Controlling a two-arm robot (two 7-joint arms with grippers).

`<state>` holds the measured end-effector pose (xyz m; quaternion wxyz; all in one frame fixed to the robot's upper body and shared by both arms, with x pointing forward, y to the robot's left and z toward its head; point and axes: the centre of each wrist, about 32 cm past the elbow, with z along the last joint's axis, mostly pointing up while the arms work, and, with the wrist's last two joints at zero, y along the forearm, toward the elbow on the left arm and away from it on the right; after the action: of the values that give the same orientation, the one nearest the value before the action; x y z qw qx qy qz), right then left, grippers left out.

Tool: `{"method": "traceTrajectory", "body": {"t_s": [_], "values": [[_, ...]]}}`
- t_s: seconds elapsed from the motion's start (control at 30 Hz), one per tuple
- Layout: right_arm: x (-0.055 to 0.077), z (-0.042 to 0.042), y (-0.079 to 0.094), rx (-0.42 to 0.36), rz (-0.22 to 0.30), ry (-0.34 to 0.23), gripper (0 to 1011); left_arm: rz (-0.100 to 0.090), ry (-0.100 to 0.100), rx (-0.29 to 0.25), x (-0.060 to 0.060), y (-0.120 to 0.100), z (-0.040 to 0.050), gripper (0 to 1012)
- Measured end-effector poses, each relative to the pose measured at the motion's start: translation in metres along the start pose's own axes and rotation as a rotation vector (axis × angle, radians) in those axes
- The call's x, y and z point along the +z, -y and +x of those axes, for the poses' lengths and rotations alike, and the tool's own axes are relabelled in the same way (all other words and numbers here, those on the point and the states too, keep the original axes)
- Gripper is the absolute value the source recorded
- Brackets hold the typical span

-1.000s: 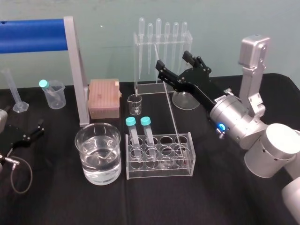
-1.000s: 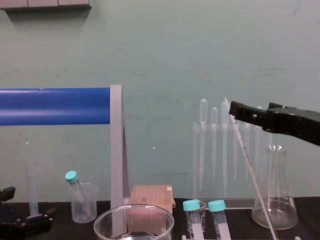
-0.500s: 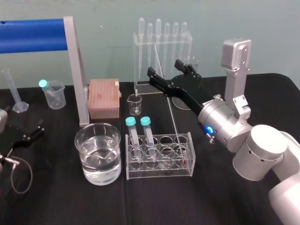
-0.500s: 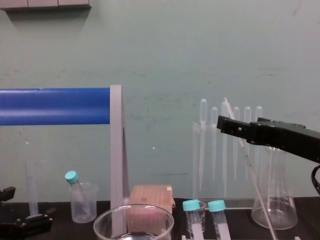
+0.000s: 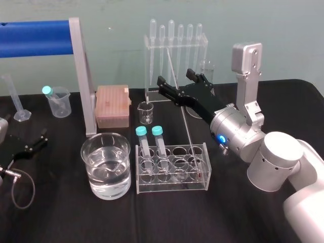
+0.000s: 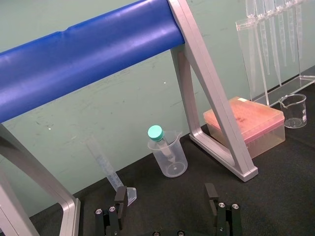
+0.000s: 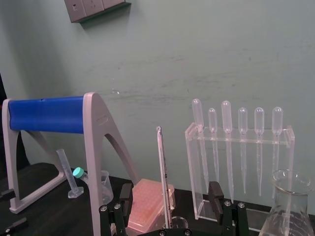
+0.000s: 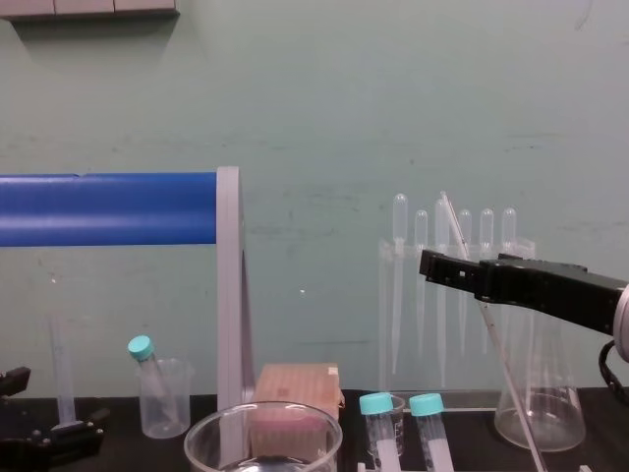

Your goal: Hold the thermometer with one hand and immerse one end into the beaker, then reinsert it into the test tube rack.

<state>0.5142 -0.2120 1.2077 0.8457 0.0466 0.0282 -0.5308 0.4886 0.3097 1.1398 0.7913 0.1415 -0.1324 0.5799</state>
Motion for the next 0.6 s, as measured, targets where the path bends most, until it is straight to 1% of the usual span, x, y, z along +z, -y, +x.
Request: {"method": "traceTrajectory", "body": {"t_s": [0.6], "values": [[-0.0026,0.0039,-0.005,0.013,-0.024,-0.007,1002,0.0,0.0,0.0,0.0,0.0,0.0,1008]]}}
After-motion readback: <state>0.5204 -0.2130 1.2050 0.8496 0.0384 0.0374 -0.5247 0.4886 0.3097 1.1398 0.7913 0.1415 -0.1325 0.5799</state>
